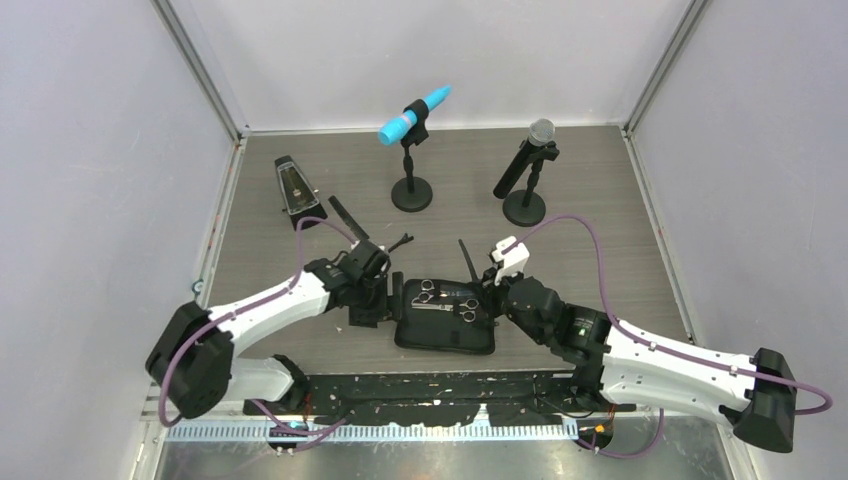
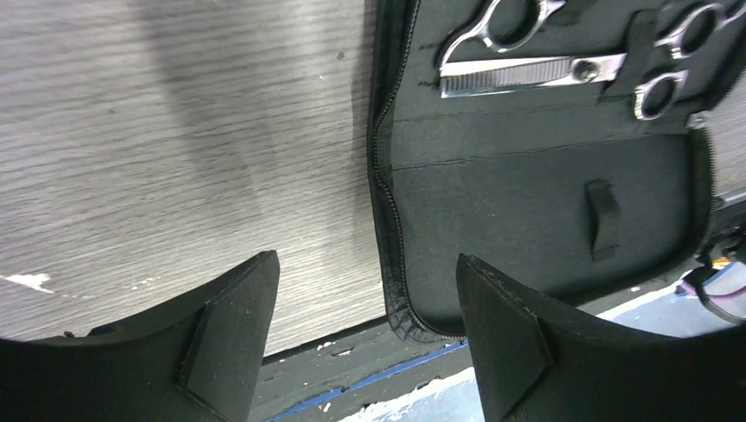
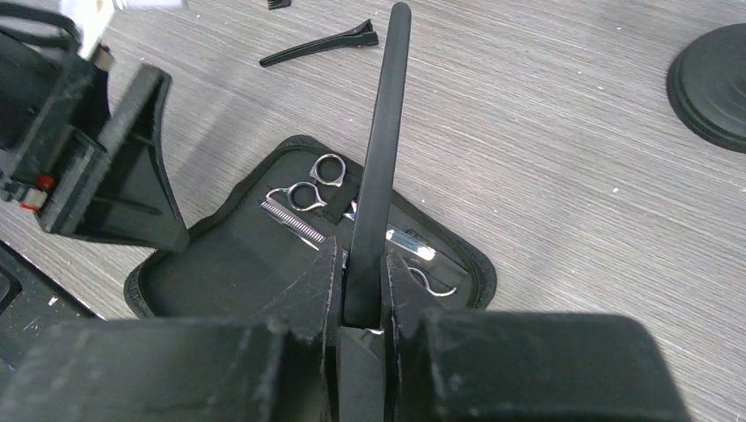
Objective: Sort the hair-cutting tools
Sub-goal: Pick up the haircut tool at the center of the board, then move the hairdressing tool bag to the center of the board.
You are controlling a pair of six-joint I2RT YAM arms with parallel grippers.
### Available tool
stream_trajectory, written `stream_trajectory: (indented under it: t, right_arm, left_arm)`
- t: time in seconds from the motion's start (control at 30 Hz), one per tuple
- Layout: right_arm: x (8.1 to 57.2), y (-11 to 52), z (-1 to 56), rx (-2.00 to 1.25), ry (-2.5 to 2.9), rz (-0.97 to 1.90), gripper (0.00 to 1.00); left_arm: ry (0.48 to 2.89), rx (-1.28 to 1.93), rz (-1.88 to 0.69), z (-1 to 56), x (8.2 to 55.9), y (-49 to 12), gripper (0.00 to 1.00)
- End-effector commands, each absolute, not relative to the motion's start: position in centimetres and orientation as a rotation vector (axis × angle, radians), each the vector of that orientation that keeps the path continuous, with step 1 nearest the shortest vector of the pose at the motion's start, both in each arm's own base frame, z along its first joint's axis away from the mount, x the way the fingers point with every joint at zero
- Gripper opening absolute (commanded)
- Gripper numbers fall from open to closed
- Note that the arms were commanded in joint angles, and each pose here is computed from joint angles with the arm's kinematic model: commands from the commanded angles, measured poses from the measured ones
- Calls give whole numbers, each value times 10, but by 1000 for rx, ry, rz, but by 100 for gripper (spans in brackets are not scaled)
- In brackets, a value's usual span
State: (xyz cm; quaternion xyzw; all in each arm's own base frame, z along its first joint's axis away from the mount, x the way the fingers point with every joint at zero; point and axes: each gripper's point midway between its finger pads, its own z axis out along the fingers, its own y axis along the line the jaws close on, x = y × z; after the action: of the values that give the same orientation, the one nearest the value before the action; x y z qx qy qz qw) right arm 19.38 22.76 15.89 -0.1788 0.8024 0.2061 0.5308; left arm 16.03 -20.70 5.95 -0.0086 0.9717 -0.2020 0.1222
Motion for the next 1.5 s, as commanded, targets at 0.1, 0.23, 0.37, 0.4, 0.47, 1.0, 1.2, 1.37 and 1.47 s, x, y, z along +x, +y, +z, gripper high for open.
stream_trajectory:
  t: [0.1, 0.23, 0.37, 0.4, 0.47, 1.0, 1.2, 1.37, 1.47]
  right_arm:
    - [200, 210, 162, -391, 1893, 421, 5]
    - [199, 211, 163, -406, 1891, 426, 5]
    - [197, 211, 163, -445, 1896, 418, 5]
    - [197, 212, 165, -453, 1895, 419, 5]
    - [195, 213, 166, -486, 1895, 416, 5]
    - [142, 256, 123, -851, 2139, 633, 5]
    - [122, 260, 91, -935, 2272, 675, 5]
    - [110, 262, 71, -991, 2354, 693, 5]
    - [107, 262, 57, -1008, 2401, 682, 5]
  left_arm:
    - [2985, -23, -589, 40, 143, -223, 67]
    - [3034, -22, -584, 30, 141, -228, 50]
    - [2998, -27, -537, 28, 156, -230, 22]
    - [2971, -26, -499, 29, 164, -228, 16]
    - [2917, -42, -415, 32, 184, -223, 9]
    - [2703, -92, -223, 52, 269, -192, 44]
    - [2649, -103, -223, 85, 255, -181, 72]
    - [2648, -37, -274, 106, 231, -198, 64]
    - [2683, -13, -398, 105, 217, -221, 54]
